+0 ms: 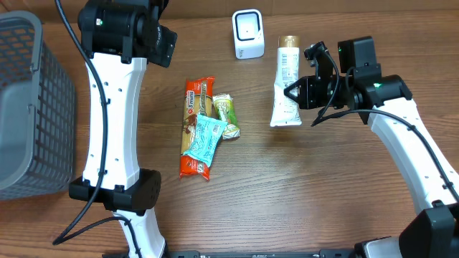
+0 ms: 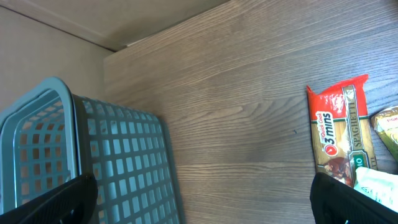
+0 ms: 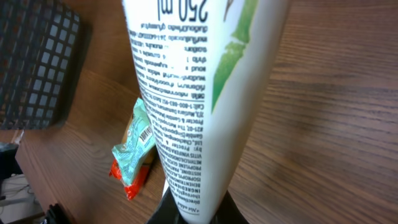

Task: Scan the item barcode
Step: 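Lift the white tube upright with the right gripper toward the scanner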

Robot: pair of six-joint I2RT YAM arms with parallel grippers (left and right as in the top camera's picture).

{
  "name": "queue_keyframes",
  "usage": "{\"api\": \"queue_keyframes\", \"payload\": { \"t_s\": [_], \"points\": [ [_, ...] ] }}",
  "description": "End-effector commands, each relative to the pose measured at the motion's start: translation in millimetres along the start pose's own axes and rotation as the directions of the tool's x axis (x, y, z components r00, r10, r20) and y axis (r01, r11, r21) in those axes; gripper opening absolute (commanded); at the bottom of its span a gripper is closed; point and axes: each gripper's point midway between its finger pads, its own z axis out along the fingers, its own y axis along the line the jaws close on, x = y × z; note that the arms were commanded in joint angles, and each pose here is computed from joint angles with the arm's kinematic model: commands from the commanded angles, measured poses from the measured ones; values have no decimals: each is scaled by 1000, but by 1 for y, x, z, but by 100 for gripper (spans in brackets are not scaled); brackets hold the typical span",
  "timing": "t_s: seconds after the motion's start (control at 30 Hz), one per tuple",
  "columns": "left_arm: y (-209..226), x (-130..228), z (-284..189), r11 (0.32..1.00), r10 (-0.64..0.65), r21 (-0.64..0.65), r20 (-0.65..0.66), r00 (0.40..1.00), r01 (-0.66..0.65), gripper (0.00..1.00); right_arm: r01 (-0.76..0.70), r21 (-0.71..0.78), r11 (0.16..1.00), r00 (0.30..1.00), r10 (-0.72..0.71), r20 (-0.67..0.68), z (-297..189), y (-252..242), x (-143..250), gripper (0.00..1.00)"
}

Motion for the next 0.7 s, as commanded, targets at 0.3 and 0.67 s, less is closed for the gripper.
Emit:
{"api": "queue_keyframes", "payload": {
  "t_s": [0.3, 0.67],
  "points": [
    [2, 1, 5, 1000, 15, -14, -14, 1000, -16, 100, 71, -105, 992, 997, -69, 19, -10, 26, -6, 4],
    [-22, -10, 4, 992, -3, 129, 37, 999, -2, 100, 64, -105, 992, 998, -63, 10, -10, 26, -4, 4]
  ]
}}
